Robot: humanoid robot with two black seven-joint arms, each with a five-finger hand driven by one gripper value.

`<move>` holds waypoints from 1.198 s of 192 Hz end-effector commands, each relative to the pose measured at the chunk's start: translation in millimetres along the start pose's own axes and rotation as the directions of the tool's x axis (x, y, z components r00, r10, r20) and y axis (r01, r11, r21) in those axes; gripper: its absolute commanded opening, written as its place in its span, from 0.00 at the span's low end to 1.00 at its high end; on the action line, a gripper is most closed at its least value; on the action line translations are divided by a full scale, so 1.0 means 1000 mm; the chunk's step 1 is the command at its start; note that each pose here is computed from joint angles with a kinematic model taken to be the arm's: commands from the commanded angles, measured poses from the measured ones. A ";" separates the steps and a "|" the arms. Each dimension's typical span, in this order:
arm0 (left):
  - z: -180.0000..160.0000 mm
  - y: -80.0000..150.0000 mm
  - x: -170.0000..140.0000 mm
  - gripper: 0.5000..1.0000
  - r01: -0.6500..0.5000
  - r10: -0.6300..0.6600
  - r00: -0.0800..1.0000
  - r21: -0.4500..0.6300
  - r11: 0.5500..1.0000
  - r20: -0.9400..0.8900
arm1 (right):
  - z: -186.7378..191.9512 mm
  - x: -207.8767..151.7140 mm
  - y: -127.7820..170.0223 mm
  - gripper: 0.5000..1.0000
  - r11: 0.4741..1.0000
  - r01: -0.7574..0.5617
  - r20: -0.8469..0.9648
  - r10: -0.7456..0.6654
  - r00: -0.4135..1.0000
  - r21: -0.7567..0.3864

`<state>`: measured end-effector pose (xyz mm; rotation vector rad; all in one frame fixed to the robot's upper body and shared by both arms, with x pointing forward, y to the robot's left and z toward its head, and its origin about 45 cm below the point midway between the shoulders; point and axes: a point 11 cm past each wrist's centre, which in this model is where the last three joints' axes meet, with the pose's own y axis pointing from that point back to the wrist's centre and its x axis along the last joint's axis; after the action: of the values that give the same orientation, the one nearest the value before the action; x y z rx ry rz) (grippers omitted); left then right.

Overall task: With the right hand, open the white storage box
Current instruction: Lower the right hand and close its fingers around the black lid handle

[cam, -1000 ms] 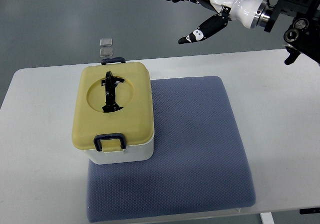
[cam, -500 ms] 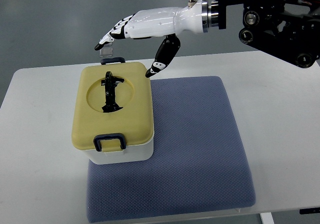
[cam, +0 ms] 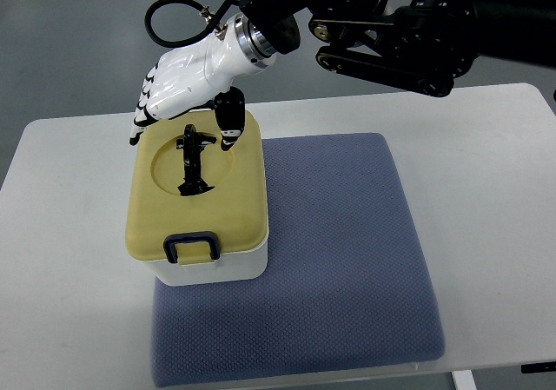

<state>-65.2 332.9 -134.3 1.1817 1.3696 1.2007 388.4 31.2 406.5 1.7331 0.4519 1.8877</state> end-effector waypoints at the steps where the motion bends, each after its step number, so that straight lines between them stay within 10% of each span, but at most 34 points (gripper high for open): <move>1: 0.000 0.000 0.000 1.00 0.000 0.000 1.000 0.000 1.000 0.000 | -0.006 0.002 -0.009 0.86 1.000 0.015 -0.019 -0.014 1.000 0.011; 139: 0.000 0.000 0.000 1.00 0.000 0.000 1.000 0.000 1.000 0.000 | 0.010 -0.026 -0.024 0.84 0.999 0.018 0.000 -0.019 1.000 -0.045; 230: 0.000 0.000 0.000 1.00 0.000 0.000 1.000 0.000 1.000 0.000 | 0.012 -0.032 -0.026 0.52 0.999 -0.003 0.005 0.004 1.000 -0.048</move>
<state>-65.1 332.9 -134.3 1.1812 1.3695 1.2011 405.4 32.2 367.6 1.7060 0.4012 1.8777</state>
